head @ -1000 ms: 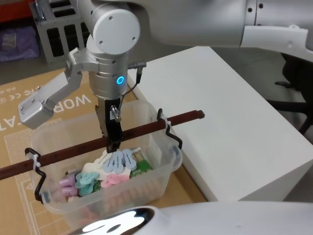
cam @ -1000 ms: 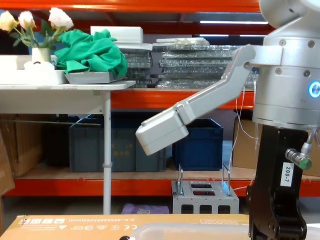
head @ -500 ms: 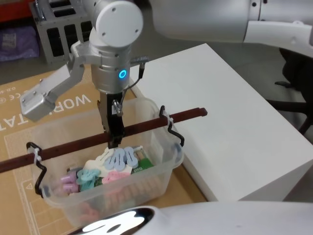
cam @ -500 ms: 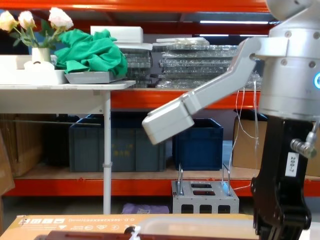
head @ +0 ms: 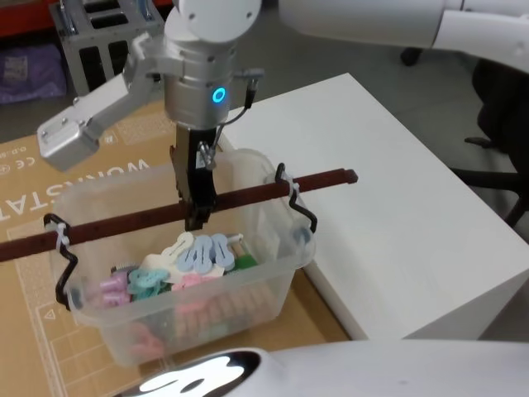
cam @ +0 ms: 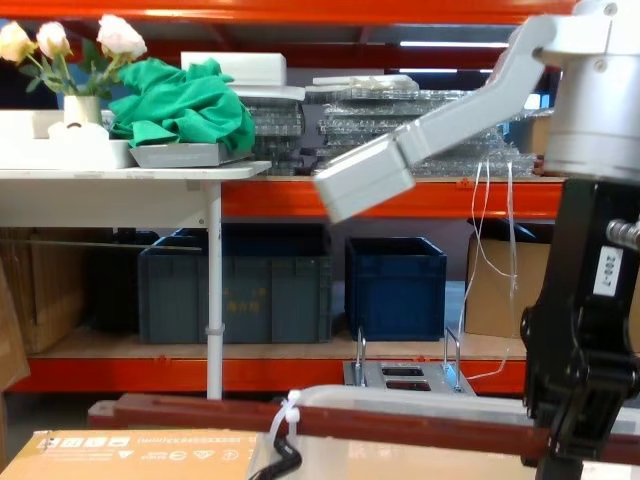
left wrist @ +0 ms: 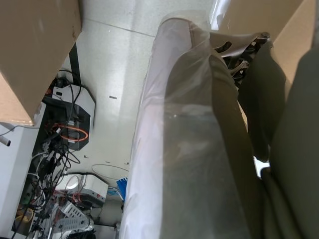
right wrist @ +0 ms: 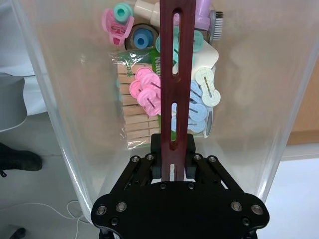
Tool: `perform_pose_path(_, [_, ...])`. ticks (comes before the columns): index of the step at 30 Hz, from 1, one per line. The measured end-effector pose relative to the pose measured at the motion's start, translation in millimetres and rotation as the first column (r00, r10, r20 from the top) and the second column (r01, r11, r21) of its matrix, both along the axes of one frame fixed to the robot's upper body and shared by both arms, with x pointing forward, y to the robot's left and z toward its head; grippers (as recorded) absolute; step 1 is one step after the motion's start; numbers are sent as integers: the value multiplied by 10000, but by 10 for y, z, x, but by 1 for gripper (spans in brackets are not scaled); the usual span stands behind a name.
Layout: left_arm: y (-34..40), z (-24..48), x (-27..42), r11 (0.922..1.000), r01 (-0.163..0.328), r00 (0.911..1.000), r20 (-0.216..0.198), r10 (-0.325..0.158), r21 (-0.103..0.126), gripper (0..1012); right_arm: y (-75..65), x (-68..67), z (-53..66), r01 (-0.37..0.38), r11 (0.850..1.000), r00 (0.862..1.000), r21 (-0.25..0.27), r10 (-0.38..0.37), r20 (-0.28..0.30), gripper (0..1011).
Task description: Use one hand to grasp the basket and place it at the designated location.
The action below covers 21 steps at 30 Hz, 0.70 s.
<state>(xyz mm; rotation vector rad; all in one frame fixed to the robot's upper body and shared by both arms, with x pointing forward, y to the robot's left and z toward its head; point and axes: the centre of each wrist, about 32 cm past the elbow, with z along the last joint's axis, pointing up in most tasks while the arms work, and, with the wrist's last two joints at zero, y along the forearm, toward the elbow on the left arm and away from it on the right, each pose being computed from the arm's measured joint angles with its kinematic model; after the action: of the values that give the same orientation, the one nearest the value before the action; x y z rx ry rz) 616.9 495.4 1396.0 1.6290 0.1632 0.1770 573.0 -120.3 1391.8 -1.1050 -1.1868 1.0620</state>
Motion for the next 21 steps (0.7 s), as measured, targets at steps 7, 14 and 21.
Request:
perform_pose_path(7, [1,0,0,10000,-1,10000,0,1,-1,0,-98,35,125,287,9995,9996,105,-288,83,238])
perform_pose_path(14, [0,0,0,10000,1,10000,0,-1,-1,0,-217,87,277,648,9977,9977,210,-652,184,238])
perform_pose_path(21, [0,0,0,10000,0,10000,0,0,0,0,-347,148,426,1224,9920,9919,315,-1233,295,237])
